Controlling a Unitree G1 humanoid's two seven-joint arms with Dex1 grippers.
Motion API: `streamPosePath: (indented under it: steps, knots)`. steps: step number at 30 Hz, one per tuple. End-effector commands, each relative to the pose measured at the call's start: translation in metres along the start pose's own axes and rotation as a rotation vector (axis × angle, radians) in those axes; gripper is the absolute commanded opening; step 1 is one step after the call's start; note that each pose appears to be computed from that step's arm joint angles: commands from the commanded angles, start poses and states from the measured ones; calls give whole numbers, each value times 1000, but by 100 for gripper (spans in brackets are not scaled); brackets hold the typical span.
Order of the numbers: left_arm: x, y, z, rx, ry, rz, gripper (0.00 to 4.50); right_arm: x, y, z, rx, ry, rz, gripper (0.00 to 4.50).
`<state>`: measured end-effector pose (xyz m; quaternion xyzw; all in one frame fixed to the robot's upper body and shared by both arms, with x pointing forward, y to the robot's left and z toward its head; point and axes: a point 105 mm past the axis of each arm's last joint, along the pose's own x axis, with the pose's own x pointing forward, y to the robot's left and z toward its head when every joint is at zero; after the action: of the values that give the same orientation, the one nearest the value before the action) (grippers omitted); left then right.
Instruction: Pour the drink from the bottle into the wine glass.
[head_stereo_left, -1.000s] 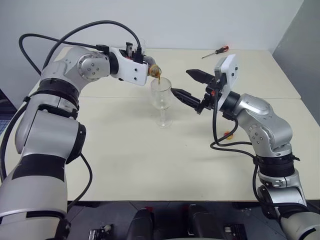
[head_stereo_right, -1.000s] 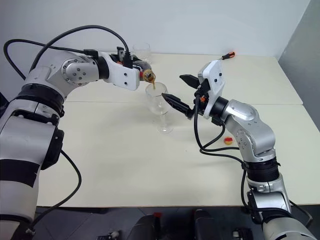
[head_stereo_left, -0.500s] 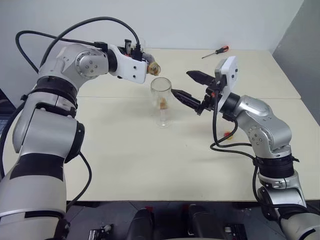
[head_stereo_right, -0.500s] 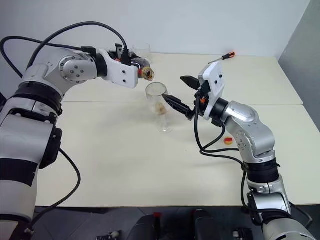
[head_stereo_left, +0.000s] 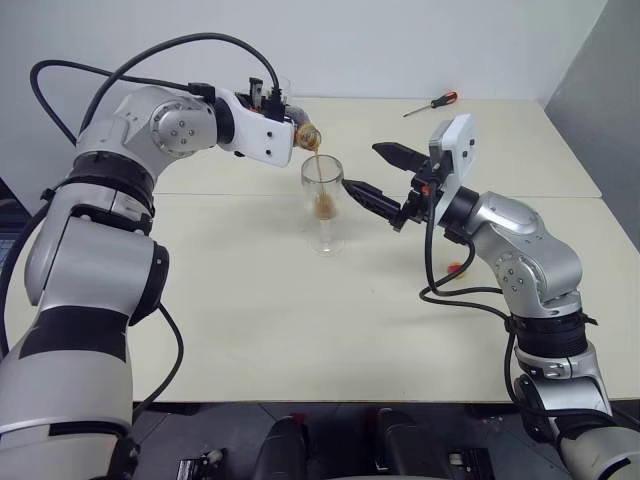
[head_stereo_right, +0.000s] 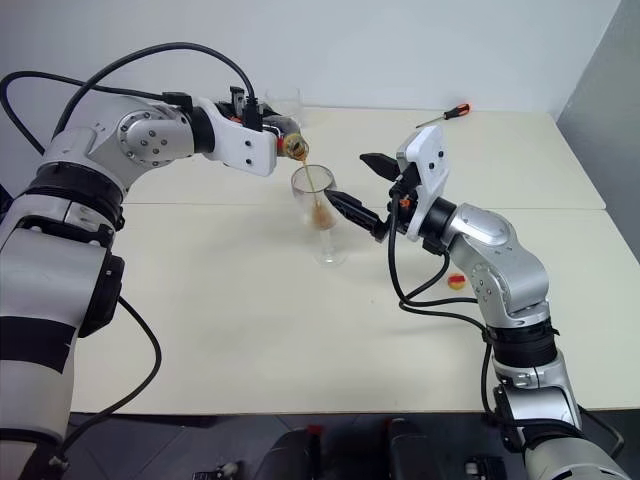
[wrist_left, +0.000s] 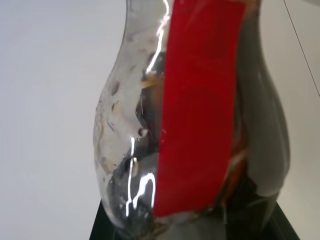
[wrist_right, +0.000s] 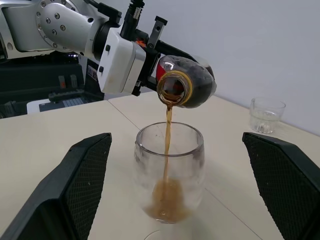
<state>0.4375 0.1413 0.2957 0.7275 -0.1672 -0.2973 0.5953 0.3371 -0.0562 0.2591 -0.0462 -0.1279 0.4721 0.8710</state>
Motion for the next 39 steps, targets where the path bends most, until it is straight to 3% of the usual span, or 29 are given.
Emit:
streamPosePath:
  steps: [1,39]
  knots:
    - [-10,28,0,39,8,78,114,-1,4,17,-45,-54,2,450]
    - [-9,29,-1,62,24,64,114,-2,2,11,-34,-54,-15,450]
